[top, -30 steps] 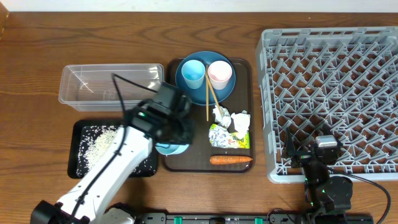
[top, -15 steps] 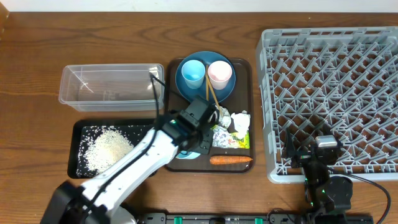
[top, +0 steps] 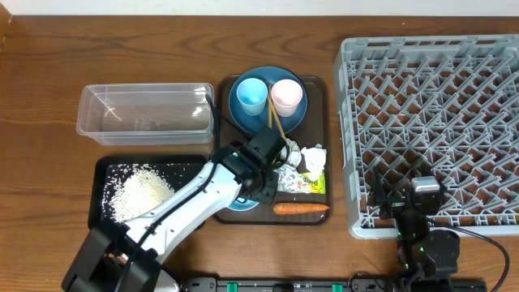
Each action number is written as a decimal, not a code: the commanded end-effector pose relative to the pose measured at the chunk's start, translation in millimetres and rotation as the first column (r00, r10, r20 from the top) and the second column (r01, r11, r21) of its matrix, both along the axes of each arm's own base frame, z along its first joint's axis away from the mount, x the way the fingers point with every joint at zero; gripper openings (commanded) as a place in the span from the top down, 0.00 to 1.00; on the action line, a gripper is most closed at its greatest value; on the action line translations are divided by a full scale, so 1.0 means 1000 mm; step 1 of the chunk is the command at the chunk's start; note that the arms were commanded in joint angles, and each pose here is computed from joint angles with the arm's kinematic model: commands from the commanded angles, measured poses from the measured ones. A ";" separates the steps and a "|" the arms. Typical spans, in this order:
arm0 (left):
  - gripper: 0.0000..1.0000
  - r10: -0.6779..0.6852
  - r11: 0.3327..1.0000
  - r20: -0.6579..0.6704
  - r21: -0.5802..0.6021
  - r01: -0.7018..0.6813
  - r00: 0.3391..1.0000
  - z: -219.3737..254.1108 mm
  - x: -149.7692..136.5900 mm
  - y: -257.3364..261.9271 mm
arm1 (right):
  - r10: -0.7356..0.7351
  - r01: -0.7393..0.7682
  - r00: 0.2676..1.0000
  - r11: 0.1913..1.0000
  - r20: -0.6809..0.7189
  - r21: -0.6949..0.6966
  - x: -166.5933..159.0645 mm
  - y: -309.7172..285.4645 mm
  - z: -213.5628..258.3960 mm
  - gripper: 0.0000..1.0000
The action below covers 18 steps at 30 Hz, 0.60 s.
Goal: Sort waste into correct bins and load items into the dishwasher rack
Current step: 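Carry the empty bowl back and set it on the brown tray, then grasp the yellow foil snack wrapper with the left gripper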
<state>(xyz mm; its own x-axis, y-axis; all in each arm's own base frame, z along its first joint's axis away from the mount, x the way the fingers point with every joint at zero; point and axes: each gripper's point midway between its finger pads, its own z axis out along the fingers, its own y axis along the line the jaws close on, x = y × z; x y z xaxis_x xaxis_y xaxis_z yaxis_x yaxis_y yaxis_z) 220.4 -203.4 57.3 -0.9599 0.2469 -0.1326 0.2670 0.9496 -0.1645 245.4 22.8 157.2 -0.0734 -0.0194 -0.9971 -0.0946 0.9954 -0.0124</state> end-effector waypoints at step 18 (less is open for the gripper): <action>0.43 -0.364 0.914 0.311 -0.064 0.401 0.878 0.074 0.002 -0.045 | -0.003 0.003 1.000 1.000 -0.004 -0.019 0.000 -0.001 -0.002 0.01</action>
<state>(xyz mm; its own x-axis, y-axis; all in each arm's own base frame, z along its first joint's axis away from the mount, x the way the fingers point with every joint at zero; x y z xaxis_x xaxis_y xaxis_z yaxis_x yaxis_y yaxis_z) 223.6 -240.3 137.2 -0.7919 0.4340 -0.4297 0.5503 0.8121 -0.1939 245.4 22.8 157.2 -0.0734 -0.0194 -0.9971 -0.0950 0.9954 -0.0124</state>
